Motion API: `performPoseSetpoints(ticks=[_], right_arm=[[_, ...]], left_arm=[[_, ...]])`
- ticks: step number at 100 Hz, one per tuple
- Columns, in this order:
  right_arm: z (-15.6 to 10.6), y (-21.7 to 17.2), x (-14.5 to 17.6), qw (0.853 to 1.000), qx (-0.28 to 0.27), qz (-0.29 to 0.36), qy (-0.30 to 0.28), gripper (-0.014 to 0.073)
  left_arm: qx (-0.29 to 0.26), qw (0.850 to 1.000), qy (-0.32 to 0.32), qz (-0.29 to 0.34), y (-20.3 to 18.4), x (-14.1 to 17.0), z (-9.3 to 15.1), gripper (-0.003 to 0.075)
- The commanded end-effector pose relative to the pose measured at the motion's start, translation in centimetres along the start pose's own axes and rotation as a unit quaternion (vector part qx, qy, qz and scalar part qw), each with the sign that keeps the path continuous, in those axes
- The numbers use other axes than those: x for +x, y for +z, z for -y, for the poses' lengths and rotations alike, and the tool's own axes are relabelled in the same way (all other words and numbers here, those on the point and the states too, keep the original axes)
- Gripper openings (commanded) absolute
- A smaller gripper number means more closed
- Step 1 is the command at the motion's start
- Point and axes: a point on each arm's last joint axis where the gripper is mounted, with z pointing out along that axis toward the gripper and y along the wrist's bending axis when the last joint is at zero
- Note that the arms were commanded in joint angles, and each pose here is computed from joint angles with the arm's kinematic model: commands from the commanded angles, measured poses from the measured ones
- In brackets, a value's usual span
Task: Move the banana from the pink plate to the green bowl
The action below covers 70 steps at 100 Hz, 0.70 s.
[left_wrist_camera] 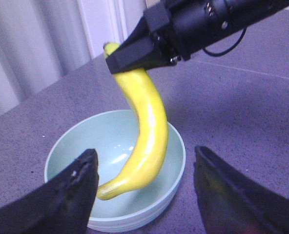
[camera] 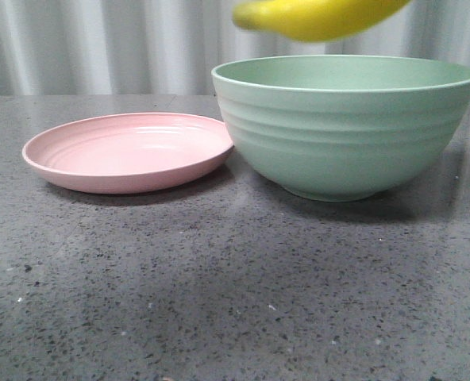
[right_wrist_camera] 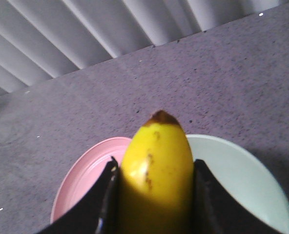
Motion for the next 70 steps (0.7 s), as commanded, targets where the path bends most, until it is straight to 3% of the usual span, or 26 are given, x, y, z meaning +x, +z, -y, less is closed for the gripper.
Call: performPoseSetpoints(ticks=[1, 14, 33, 38, 60, 70], right_arm=[[0.1, 0.6, -1.6, 0.999, 0.012, 0.052, -0.008, -0.0027], [1.1, 2.5, -1.2, 0.999, 0.031, 0.04, -0.008, 0.0008], [1.6, 3.3, -0.9, 0.999, 0.038, 0.028, -0.016, 0.0336], [1.6, 3.3, -0.9, 0.999, 0.038, 0.03, -0.016, 0.0382], [1.1, 2.3, -1.3, 0.998, 0.032, 0.043, -0.028, 0.0388], [0.6, 1.2, -1.5, 0.997, 0.026, 0.048, -0.044, 0.0383]], left_arm=[[-0.004, 0.997, -0.005, 0.071, -1.7, -2.2, -0.2, 0.04], [-0.002, 0.997, -0.01, 0.072, -1.8, -2.3, -0.1, 0.04], [-0.001, 0.997, -0.015, 0.072, -1.8, -2.3, -0.1, 0.04], [-0.001, 0.997, -0.015, 0.072, -1.8, -2.3, -0.1, 0.04], [0.003, 0.997, -0.025, 0.075, -2.0, -2.3, -0.1, 0.0398], [0.003, 0.996, -0.026, 0.081, -2.4, -2.4, -0.1, 0.0325]])
